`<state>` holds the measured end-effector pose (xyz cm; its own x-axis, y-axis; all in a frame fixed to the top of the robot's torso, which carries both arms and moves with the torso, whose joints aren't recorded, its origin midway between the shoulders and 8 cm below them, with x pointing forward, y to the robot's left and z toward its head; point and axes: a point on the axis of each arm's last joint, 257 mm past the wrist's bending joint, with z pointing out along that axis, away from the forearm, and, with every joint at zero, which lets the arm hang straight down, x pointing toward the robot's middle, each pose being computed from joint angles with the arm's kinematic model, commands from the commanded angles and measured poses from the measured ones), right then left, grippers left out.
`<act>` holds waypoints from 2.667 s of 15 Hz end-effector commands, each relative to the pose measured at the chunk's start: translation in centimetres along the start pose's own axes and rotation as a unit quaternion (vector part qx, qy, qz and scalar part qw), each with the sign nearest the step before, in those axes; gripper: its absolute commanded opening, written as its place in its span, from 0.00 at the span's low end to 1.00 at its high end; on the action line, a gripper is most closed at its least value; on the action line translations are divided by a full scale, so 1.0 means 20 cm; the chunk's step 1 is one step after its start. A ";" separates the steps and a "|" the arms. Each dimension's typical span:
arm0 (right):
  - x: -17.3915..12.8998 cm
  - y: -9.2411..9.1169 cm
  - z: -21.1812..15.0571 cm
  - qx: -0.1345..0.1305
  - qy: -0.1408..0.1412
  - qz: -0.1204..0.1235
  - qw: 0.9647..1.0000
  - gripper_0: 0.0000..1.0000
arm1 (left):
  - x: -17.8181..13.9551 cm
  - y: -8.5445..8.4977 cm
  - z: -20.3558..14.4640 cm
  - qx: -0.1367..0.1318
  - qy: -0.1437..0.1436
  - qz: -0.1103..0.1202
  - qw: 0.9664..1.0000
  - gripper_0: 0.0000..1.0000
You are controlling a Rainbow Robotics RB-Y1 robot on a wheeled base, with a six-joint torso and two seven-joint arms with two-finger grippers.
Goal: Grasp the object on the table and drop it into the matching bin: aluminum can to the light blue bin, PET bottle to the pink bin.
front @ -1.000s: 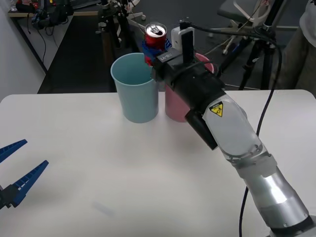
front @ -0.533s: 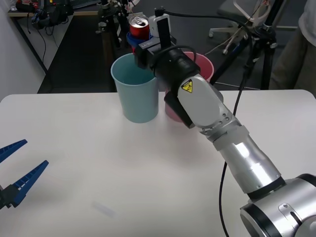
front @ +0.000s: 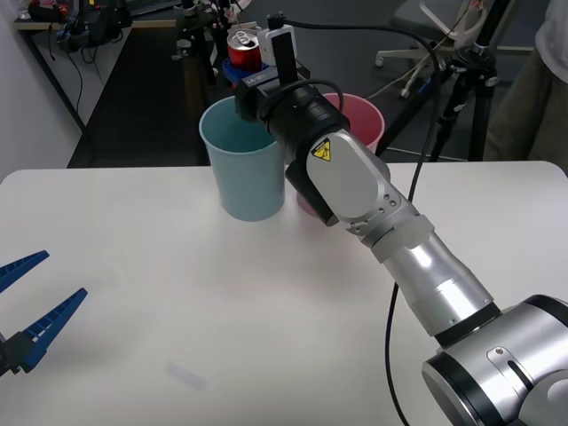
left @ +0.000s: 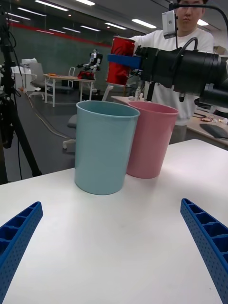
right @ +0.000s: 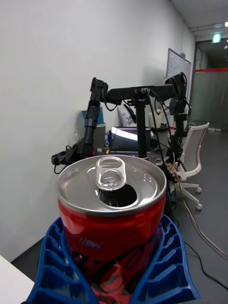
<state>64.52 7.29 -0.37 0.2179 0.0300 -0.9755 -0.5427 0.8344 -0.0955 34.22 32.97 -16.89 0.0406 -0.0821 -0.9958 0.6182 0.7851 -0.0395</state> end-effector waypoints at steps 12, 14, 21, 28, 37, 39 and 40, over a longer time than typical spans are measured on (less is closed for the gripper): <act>0.01 0.00 0.00 0.000 0.000 0.010 1.000 1.00 | 0.00 0.00 0.00 0.000 0.000 0.000 1.000 1.00; 0.02 -0.03 -0.02 0.003 0.001 0.009 1.000 1.00 | 0.00 0.00 0.00 0.000 0.000 0.000 1.000 1.00; -0.02 -0.11 -0.39 -0.048 -0.008 0.009 0.999 1.00 | 0.00 0.00 0.00 0.000 0.000 0.000 1.000 1.00; 0.09 -0.35 -1.07 -0.096 -0.007 -0.024 0.995 1.00 | 0.00 0.00 0.00 0.000 0.000 0.000 1.000 1.00; 0.35 -0.84 -1.99 -0.025 0.056 -0.032 0.998 1.00 | 0.00 0.00 0.00 0.000 0.000 0.000 1.000 1.00; 0.37 -0.90 -2.14 -0.001 0.065 -0.016 0.998 1.00 | 0.00 0.00 0.00 0.000 0.000 0.000 1.000 1.00; 0.37 -0.92 -2.23 0.011 0.068 -0.005 0.998 1.00 | 0.00 0.00 0.00 0.000 0.000 0.000 1.000 1.00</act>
<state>40.81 -31.45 -14.42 0.1234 -0.0643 -0.9903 -0.5343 0.8366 -0.1209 34.23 32.97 -16.89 0.0407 -0.0820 -0.9958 0.6182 0.7850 -0.0394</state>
